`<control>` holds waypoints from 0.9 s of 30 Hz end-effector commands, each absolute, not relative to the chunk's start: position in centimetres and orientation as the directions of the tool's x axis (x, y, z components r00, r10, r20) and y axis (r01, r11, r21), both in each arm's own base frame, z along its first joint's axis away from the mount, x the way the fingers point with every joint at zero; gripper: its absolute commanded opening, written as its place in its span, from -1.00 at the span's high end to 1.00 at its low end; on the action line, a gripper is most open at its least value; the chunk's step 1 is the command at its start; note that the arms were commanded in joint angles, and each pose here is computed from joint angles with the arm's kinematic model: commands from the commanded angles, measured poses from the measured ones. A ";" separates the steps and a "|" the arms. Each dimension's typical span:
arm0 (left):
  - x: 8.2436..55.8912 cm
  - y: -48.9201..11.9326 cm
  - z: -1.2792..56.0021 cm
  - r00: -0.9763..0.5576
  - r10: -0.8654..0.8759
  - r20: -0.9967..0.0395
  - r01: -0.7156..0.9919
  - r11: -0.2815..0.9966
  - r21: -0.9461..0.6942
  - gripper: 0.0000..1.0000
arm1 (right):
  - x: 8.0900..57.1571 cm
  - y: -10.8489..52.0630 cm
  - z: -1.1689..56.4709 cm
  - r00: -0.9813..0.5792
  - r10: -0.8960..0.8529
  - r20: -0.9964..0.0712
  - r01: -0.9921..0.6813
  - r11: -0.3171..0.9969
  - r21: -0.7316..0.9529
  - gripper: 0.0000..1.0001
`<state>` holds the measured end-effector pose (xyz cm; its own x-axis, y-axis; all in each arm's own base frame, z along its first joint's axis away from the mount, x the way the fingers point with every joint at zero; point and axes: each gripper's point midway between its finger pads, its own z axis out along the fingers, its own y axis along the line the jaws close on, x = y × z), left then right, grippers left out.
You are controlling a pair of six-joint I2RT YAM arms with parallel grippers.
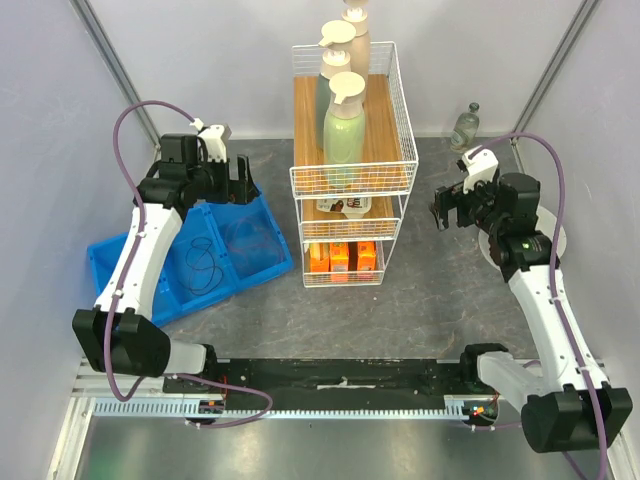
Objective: Wrap the cables
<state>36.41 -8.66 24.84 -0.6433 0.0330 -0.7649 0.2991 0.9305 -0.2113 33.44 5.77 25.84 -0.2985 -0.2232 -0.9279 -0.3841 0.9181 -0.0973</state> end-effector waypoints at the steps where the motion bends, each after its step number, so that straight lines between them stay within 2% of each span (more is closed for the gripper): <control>1: 36.1 -9.6 26.3 -0.597 0.050 -0.801 0.362 0.908 -0.213 -0.99 | 32.1 6.6 26.9 -0.246 -0.233 -0.941 -0.436 0.893 -0.107 -0.96; 6: 32.4 -11.3 26.6 -0.562 0.136 -0.816 0.523 0.823 -0.223 -0.99 | 27.7 7.9 26.3 -0.253 -0.222 -0.942 -0.508 0.859 -0.065 -0.96; 11: 26.0 -12.7 25.0 -0.615 0.191 -0.765 0.614 0.725 -0.312 -0.98 | 24.8 8.6 26.2 -0.296 -0.185 -0.937 -0.531 0.848 0.000 -0.96; 16: 19.5 -14.7 26.6 -0.613 0.180 -0.769 0.698 0.580 -0.421 -0.98 | 22.8 11.0 27.7 -0.366 -0.080 -0.927 -0.597 0.785 0.167 -0.96; 18: 17.0 -15.8 27.0 -0.653 0.147 -0.743 0.700 0.490 -0.519 -0.99 | 22.1 12.4 27.5 -0.451 0.001 -0.893 -0.601 0.738 0.305 -0.96; 22: 12.9 -17.7 27.2 -0.763 0.093 -0.640 0.638 0.274 -0.720 -0.99 | 19.6 15.6 27.0 -0.606 0.131 -0.785 -0.613 0.552 0.565 -0.88; 24: 12.0 -18.2 26.9 -0.796 0.077 -0.601 0.603 0.194 -0.774 -0.99 | 18.9 16.3 27.2 -0.617 0.179 -0.766 -0.615 0.497 0.612 -0.89; 25: 11.9 -18.3 26.6 -0.826 0.062 -0.560 0.561 0.179 -0.808 -0.99 | 18.6 16.5 27.2 -0.611 0.206 -0.764 -0.622 0.473 0.624 -0.89; 27: 12.7 -18.6 26.2 -0.839 0.027 -0.544 0.541 0.162 -0.825 -0.99 | 18.1 16.7 27.0 -0.621 0.226 -0.751 -0.617 0.450 0.645 -0.90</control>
